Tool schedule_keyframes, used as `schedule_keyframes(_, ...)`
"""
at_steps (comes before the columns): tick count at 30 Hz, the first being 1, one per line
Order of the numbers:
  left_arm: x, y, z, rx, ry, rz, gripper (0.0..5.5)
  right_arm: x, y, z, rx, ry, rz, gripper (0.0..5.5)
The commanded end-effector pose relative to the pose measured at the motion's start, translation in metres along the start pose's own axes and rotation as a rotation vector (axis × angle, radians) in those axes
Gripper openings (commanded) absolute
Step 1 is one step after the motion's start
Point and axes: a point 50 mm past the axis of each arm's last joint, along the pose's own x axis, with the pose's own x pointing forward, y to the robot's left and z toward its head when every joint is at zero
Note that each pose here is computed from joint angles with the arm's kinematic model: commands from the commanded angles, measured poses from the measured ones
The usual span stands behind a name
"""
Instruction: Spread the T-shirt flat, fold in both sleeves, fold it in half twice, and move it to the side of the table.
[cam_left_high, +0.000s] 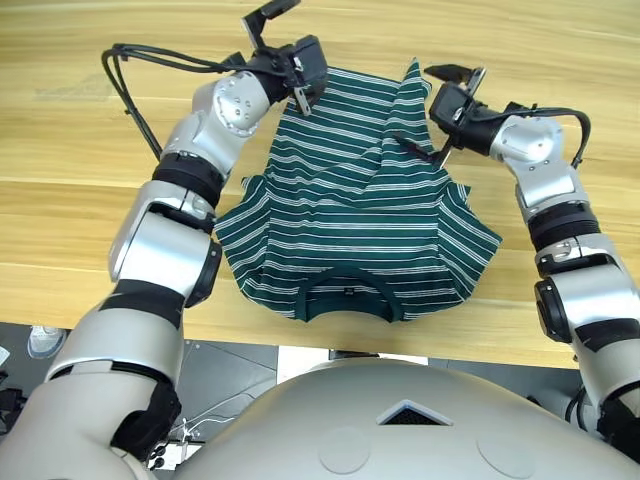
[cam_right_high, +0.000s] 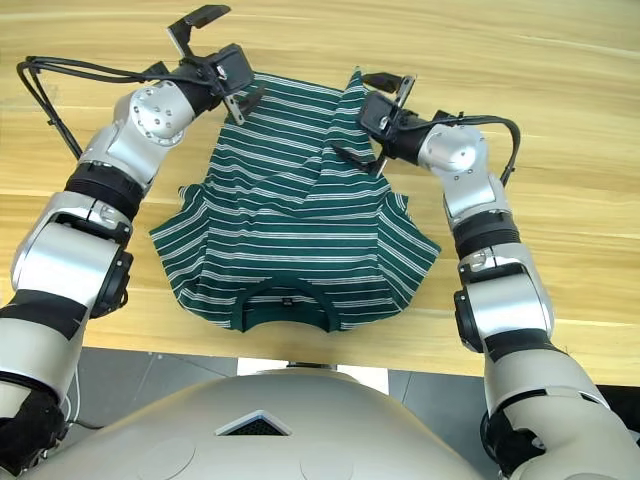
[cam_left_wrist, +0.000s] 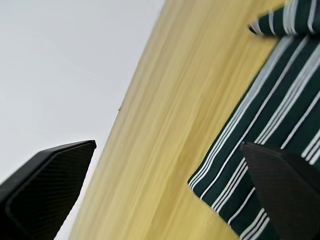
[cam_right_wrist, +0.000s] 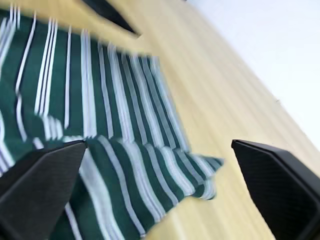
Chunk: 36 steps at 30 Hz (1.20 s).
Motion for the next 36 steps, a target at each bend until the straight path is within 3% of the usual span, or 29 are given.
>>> schedule_keyframes(1,0.004,-0.015,-0.001,0.098,0.025,-0.05,5.4,0.0,0.013,-0.019,-0.063,0.109,0.083,5.36)
schedule_keyframes(9,-0.013,-0.057,-0.04,0.037,0.202,-0.133,5.4,-0.006,0.019,-0.029,-0.091,0.142,0.123,5.36)
schedule_keyframes(18,-0.039,-0.068,-0.073,-0.012,0.305,-0.132,5.4,-0.015,0.019,-0.034,-0.068,0.126,0.109,5.36)
schedule_keyframes(29,-0.041,-0.072,-0.072,-0.035,0.272,-0.119,5.4,-0.02,0.017,-0.034,-0.042,0.092,0.058,5.36)
schedule_keyframes(32,-0.031,-0.056,-0.058,-0.085,0.189,0.022,5.4,-0.019,-0.003,-0.016,-0.023,-0.038,-0.122,5.36)
schedule_keyframes(36,-0.034,-0.005,-0.04,-0.208,0.022,0.475,5.4,-0.029,-0.026,0.004,-0.019,-0.191,-0.306,5.36)
